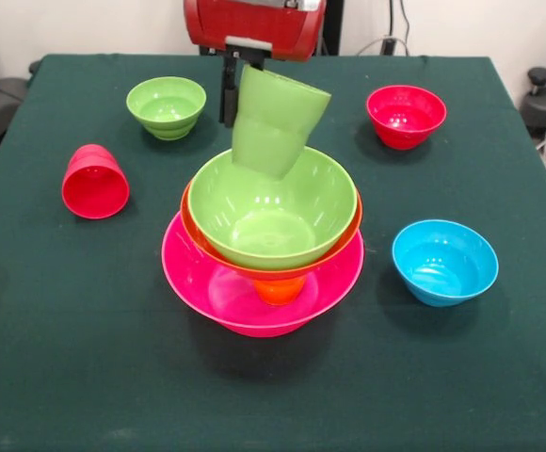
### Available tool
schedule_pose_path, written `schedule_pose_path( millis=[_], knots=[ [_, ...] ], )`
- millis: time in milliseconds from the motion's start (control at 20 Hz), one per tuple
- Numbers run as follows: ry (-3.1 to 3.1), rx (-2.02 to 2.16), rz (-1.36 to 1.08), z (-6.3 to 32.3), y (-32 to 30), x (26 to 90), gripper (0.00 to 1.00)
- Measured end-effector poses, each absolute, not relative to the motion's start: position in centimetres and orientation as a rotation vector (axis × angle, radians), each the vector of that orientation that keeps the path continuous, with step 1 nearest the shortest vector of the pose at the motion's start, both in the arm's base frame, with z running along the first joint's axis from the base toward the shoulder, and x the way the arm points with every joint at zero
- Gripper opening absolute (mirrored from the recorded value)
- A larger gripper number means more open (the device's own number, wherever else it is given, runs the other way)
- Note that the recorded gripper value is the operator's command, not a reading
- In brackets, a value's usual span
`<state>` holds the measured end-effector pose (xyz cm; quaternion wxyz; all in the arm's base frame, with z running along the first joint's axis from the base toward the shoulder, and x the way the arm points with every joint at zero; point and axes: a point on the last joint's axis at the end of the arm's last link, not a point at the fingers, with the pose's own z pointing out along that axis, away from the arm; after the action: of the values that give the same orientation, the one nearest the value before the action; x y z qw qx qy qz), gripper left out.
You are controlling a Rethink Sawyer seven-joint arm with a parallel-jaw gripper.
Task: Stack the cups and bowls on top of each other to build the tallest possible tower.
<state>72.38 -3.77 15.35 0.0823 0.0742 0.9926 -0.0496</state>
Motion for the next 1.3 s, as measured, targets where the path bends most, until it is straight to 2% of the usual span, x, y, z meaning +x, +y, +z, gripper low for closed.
schedule_pose_path(
  millis=[700,1300],
  knots=[
    [2.988,0.238,-0.177,13.6,-4.0,72.1,0.0],
    [2.971,0.249,-0.197,13.9,-3.7,73.4,0.0]
  ],
)
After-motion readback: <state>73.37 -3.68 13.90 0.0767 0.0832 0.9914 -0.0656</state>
